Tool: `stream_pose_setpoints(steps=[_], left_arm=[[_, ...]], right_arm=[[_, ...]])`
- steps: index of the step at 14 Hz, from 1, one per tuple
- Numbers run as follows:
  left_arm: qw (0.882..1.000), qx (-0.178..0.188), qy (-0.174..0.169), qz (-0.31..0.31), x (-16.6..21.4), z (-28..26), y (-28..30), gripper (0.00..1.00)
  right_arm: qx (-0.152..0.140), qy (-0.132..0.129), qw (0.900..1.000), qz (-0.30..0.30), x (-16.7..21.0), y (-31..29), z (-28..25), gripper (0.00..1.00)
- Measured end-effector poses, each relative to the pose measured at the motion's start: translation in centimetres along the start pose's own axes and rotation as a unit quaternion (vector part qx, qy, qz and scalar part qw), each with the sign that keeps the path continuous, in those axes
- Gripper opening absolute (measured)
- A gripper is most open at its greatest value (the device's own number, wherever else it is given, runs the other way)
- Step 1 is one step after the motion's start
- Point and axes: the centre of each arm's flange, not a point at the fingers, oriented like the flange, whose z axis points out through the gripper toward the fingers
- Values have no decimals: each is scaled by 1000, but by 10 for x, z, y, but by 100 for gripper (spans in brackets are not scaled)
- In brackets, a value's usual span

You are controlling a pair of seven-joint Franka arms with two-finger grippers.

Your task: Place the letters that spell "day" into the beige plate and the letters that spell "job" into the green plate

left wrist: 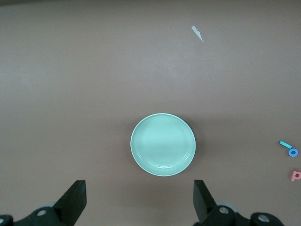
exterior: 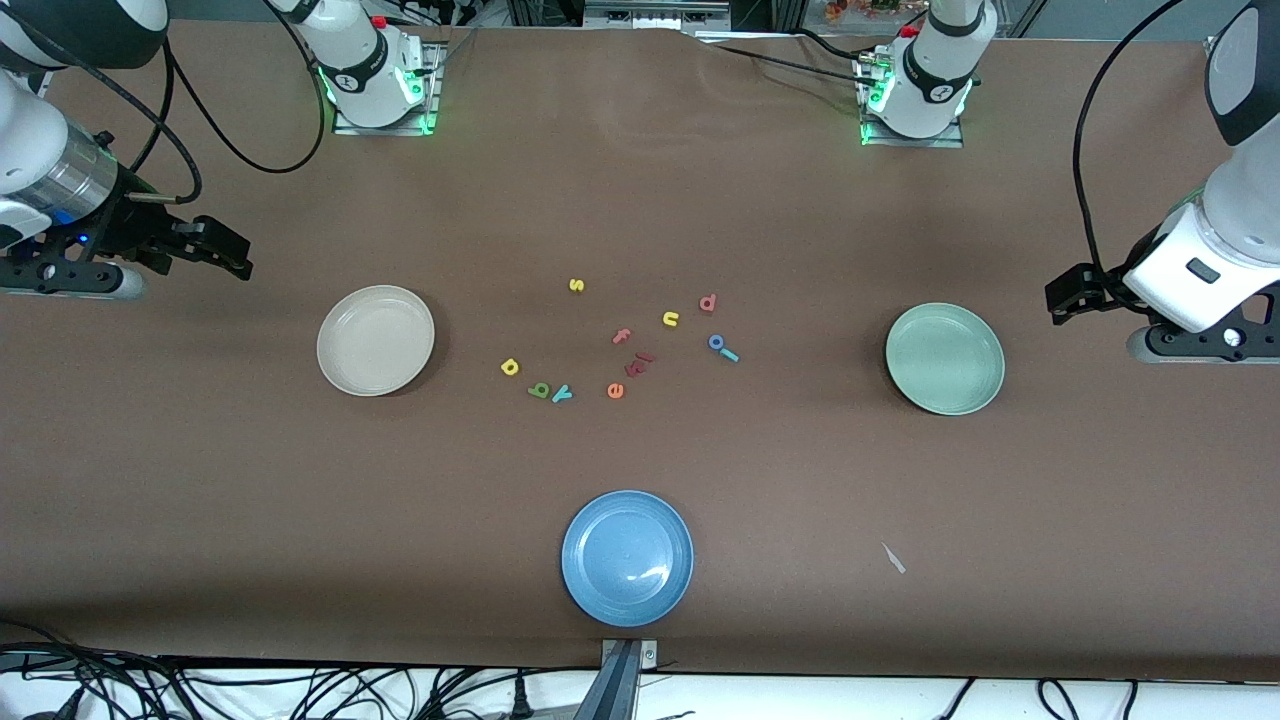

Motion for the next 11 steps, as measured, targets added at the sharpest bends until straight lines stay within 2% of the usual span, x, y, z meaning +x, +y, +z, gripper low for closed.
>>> stream_pose_setpoints(steps=[11], left_arm=[[1000,1,-3,-10,0,1,0,100]], right_arm=[[0,1,1000,0,0,0,0,100]])
